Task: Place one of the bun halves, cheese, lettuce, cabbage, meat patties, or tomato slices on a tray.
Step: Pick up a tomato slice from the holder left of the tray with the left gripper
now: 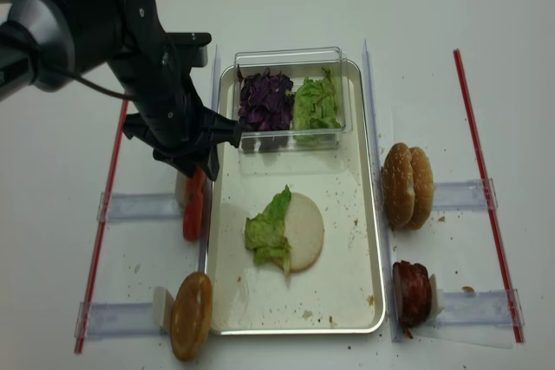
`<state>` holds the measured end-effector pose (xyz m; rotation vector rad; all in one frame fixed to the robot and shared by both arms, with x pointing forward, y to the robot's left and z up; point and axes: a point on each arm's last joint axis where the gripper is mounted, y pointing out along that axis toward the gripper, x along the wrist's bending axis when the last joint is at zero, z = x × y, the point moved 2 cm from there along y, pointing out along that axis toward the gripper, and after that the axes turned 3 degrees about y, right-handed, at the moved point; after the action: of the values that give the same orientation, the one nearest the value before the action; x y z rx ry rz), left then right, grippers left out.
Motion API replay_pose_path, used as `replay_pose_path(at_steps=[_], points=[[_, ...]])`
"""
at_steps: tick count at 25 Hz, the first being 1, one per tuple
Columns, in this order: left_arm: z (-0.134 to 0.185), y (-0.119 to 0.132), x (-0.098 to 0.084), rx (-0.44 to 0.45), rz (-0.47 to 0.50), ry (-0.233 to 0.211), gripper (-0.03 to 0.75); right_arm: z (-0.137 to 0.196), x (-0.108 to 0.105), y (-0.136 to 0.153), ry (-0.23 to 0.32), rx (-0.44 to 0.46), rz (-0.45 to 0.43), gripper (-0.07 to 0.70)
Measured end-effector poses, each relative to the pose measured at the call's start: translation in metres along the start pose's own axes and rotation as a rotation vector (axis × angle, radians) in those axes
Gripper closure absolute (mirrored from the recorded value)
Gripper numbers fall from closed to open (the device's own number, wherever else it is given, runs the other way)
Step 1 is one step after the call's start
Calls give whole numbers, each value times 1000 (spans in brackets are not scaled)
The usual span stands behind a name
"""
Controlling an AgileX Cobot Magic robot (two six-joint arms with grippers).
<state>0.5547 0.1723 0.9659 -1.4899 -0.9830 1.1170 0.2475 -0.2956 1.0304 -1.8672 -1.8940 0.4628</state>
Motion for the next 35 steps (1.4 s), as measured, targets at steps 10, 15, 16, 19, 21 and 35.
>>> replay_pose_path(at_steps=[10, 15, 16, 19, 21, 35], points=[[-2, 15, 2, 42, -4, -7, 463, 0, 0, 0, 0, 0, 0, 438], [-2, 15, 3, 44, -8, -6, 480, 0, 0, 0, 0, 0, 0, 438], [-2, 15, 3, 44, -14, -9, 490, 0, 0, 0, 0, 0, 0, 438], [-2, 15, 6, 44, -34, -13, 531, 0, 0, 0, 0, 0, 0, 438], [-2, 15, 7, 45, -45, -13, 551, 0, 0, 0, 0, 0, 0, 438], [-2, 15, 7, 45, -48, -16, 669, 0, 0, 0, 0, 0, 0, 438]])
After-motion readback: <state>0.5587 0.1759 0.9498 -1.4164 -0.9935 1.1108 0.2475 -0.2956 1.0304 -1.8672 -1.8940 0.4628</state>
